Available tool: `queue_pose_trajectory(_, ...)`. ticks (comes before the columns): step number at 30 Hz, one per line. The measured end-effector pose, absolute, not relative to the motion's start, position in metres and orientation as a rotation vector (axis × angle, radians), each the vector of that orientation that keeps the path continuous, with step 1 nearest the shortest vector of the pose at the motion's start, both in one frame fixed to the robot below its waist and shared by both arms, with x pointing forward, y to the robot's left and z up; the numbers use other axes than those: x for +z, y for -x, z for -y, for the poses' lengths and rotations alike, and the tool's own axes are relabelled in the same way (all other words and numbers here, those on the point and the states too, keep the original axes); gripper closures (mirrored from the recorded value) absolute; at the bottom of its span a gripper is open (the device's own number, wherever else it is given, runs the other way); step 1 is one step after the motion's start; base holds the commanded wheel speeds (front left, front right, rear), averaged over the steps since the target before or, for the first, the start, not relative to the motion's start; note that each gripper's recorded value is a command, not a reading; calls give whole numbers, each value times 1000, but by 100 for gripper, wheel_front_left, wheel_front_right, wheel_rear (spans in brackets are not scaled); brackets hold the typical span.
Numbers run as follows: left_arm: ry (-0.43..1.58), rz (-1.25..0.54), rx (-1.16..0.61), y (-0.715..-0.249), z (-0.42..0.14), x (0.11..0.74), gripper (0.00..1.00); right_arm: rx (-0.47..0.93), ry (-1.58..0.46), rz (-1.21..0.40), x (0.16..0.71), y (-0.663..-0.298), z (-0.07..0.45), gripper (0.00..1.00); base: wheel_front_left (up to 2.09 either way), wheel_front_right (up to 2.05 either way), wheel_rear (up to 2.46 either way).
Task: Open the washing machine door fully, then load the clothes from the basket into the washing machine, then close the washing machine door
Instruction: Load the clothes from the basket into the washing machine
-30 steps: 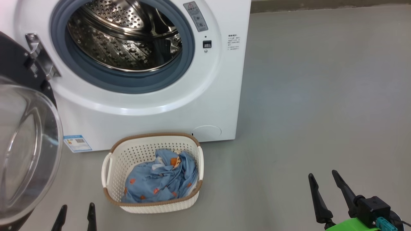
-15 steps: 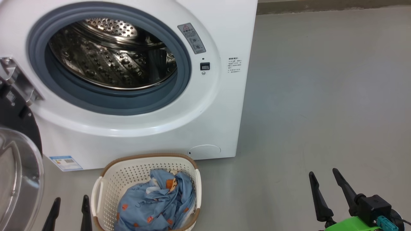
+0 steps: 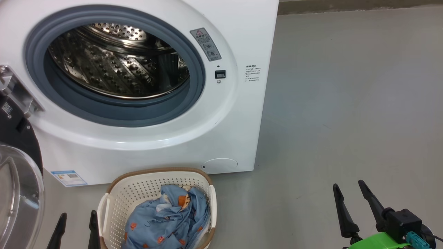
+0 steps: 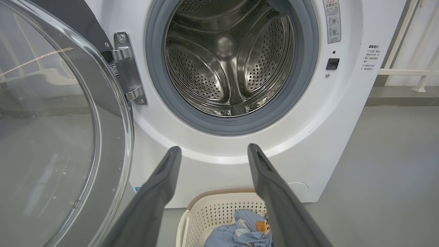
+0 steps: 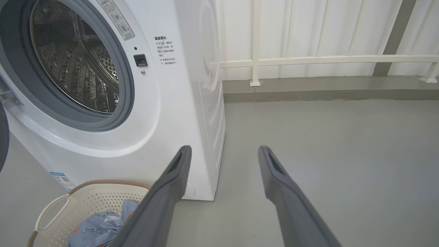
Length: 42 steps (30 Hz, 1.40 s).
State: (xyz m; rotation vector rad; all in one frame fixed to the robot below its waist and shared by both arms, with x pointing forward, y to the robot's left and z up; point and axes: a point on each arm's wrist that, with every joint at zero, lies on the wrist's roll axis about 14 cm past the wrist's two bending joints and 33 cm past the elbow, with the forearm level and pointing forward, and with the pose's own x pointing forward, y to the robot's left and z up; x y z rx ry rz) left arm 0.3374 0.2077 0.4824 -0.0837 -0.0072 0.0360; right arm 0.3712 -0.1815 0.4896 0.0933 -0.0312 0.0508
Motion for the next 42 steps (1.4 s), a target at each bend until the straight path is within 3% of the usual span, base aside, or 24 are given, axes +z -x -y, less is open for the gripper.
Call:
queue_pose_trajectory(26,168,-115,-4,-352,-187,443,0,44,-101,-33,466,-390,182,0,0,0,0)
queue_pose_trajectory(42,239,-267,-133,-401,-149,387,0,45,-103,-110,429,-425,180,0,0,0,0)
